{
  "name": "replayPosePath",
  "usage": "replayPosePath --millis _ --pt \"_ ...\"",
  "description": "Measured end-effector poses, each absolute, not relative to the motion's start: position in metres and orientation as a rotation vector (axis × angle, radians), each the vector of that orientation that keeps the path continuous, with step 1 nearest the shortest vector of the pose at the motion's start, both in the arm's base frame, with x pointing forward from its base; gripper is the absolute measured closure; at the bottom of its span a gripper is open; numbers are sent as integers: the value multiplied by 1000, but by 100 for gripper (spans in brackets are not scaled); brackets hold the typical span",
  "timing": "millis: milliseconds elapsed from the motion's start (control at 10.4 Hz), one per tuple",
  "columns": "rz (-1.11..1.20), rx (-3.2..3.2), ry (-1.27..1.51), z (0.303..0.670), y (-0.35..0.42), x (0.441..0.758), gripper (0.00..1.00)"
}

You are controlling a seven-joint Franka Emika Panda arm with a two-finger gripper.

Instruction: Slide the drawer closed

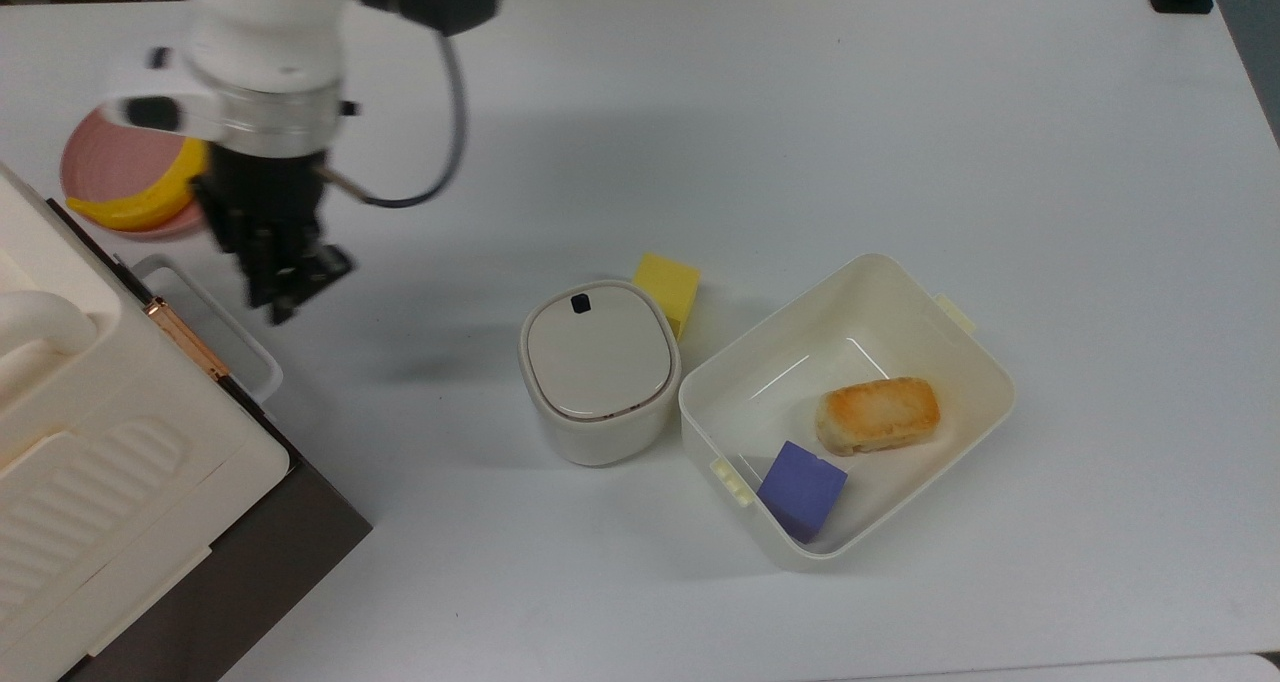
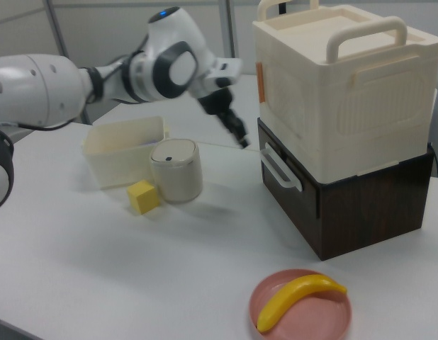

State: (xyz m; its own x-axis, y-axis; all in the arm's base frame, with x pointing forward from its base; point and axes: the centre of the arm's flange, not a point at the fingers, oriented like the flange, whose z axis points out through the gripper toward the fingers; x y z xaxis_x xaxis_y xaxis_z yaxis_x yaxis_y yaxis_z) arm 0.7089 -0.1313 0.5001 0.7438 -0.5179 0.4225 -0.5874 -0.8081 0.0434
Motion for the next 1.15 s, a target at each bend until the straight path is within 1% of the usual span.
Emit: replayPosePath --millis 96,287,383,479,574,670,862,1149 --pt "455 2815 -796 493 -95 706 69" --pt "158 2928 -506 484 -21 690 40" --pt "44 2988 -337 491 7 677 24" --pt "-17 3034 -210 505 27 665 7" --pt "-36 3056 -119 519 42 656 0" --pt "-35 3065 -31 530 56 648 0" --pt "-32 3065 105 537 68 642 0" --pt "-38 3068 115 536 58 642 0"
